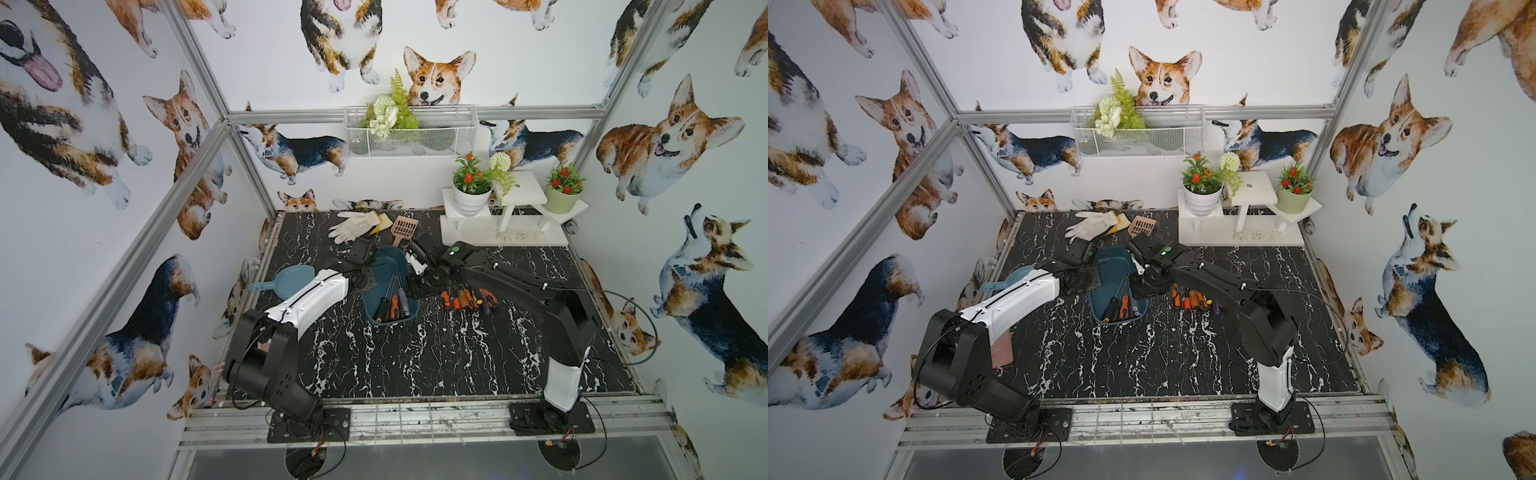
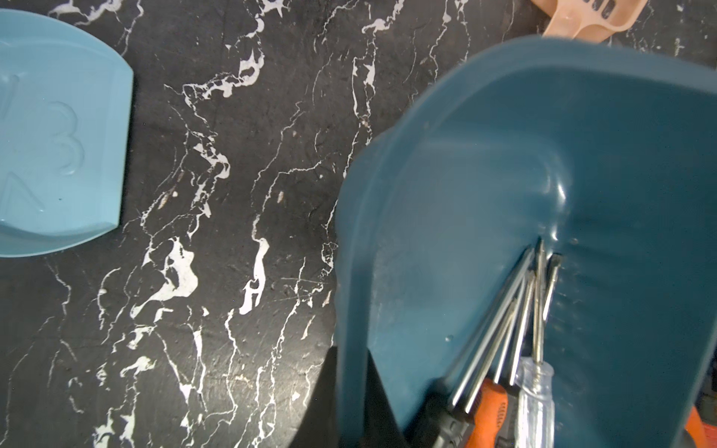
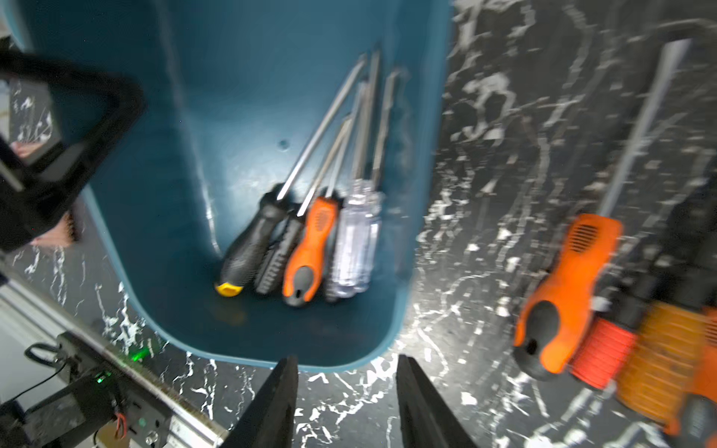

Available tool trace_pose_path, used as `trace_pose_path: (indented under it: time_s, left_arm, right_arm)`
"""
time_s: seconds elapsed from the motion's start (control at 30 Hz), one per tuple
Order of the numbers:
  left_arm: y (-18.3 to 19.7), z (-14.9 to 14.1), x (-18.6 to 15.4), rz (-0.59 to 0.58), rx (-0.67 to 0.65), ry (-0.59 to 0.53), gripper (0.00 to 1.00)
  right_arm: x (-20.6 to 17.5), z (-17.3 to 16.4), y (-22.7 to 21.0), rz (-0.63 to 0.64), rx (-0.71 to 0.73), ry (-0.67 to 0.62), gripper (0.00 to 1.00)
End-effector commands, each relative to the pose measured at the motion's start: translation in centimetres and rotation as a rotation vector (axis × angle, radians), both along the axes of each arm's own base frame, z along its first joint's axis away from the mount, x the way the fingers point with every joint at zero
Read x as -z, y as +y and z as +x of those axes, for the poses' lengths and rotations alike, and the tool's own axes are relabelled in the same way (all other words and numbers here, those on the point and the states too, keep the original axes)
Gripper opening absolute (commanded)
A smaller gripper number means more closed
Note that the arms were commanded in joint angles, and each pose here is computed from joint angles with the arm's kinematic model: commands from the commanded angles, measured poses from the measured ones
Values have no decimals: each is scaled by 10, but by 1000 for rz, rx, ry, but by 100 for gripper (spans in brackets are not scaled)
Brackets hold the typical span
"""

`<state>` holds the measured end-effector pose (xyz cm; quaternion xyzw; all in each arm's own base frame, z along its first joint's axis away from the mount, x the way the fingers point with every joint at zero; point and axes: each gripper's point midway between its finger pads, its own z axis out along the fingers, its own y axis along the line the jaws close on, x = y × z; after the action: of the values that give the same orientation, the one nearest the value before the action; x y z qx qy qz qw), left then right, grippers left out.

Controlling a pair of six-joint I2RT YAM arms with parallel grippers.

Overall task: Take out the screwdriver from the storage box
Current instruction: Place the screwdriver at the center of the board, then pick up the screwdriver from the storage box.

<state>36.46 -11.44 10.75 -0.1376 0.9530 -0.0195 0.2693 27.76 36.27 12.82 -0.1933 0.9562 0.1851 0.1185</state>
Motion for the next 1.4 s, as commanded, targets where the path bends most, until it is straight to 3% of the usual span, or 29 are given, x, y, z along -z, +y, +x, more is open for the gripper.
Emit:
trace_pose_path:
  time_s: [0.0, 0.47, 1.03, 1.27, 1.37]
  left_arm:
    - [-8, 8, -4, -55, -14, -35, 0]
    - [-11, 7, -5, -81, 4, -62, 0]
    - [-7, 8, -1, -47, 12, -58, 0]
    - [-8, 8, -4, -47, 16, -64, 0]
    - [-6, 7, -6, -42, 14, -67, 0]
  right_arm:
    - [2, -3, 21, 62, -31, 20, 47]
    - [35, -2, 47, 48, -12, 112, 42]
    - [81, 1, 35, -103, 58, 189, 29]
    - [94, 4, 32, -144, 76, 200, 38]
    - [101, 7, 22, -217, 92, 198, 40]
